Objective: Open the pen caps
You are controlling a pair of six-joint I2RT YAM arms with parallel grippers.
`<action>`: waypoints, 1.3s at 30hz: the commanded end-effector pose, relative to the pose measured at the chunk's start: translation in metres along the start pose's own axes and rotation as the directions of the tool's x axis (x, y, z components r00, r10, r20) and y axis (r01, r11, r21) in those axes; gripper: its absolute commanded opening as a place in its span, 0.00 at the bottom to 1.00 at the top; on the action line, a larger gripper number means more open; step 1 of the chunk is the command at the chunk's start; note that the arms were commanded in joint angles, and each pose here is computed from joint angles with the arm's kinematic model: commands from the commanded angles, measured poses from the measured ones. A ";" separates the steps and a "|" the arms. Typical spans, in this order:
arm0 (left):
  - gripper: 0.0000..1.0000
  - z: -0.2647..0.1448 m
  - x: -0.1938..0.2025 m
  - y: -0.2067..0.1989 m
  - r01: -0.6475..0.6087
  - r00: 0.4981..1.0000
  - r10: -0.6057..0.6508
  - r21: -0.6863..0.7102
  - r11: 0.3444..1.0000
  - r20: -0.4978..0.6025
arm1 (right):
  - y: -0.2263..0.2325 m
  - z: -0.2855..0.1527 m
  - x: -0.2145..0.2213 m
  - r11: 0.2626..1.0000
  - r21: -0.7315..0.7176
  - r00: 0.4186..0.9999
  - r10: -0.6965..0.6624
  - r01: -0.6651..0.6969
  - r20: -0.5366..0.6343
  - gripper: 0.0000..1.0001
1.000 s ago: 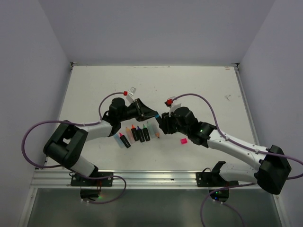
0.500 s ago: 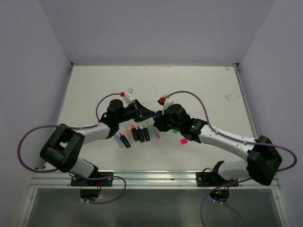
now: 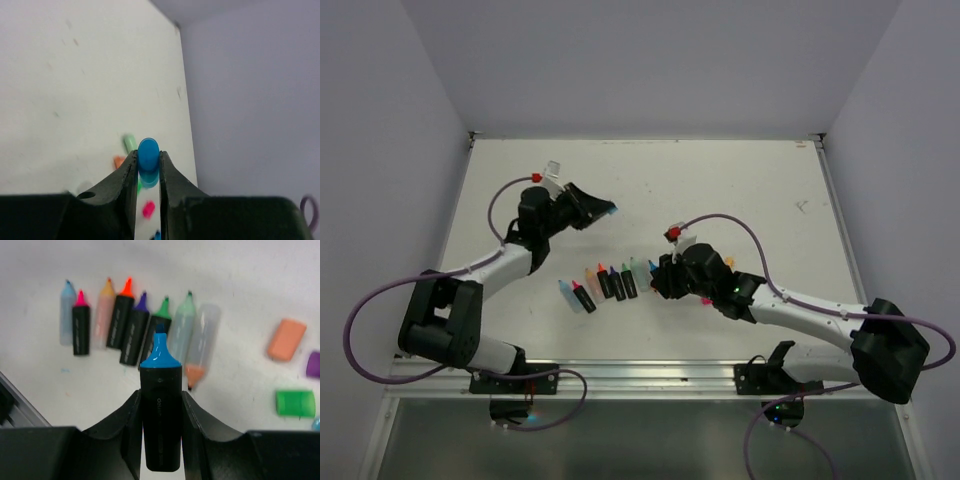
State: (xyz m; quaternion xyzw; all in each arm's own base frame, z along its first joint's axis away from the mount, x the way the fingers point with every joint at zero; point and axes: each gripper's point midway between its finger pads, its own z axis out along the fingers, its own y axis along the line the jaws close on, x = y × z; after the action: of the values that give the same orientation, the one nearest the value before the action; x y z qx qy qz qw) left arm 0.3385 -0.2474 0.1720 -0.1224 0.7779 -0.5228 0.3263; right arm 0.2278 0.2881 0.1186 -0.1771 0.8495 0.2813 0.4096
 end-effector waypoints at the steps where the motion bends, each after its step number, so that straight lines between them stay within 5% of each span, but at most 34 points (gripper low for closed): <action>1: 0.00 -0.025 -0.103 -0.006 -0.057 0.948 0.062 -0.025 0.998 0.313 | -0.014 -0.019 0.043 0.998 0.056 0.992 0.028 -0.021 -0.123 0.00; 7: 0.00 -0.037 -0.118 -0.011 -0.109 0.940 0.108 -0.015 0.994 0.324 | -0.035 -0.031 0.043 0.984 0.177 0.995 0.027 -0.009 -0.099 0.00; 13: 0.00 -0.051 -0.064 0.013 -0.208 0.953 0.231 -0.129 0.970 0.198 | -0.084 -0.042 0.017 0.890 0.454 0.996 -0.006 0.044 -0.084 0.00; 20: 0.00 -0.089 -0.042 0.023 -0.284 0.923 0.332 -0.238 0.929 0.194 | -0.040 -0.010 0.004 0.972 0.229 0.996 -0.026 0.046 -0.088 0.00; 28: 0.00 -0.122 -0.043 -0.021 -0.350 0.887 0.391 -0.194 0.916 0.245 | -0.044 0.034 -0.004 0.960 0.260 0.991 -0.075 0.100 -0.107 0.00; 39: 0.00 -0.138 -0.018 -0.011 -0.343 0.903 0.380 -0.197 0.919 0.199 | -0.063 0.064 0.012 0.943 0.309 0.983 -0.078 0.126 -0.164 0.00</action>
State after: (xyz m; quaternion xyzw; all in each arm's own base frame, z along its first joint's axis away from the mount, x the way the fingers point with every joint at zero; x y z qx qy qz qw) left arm 0.2705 -0.1399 0.2290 -0.0772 0.7747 -0.3730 0.5048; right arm 0.2745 0.2693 0.0441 -0.1772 0.9121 0.1010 0.3556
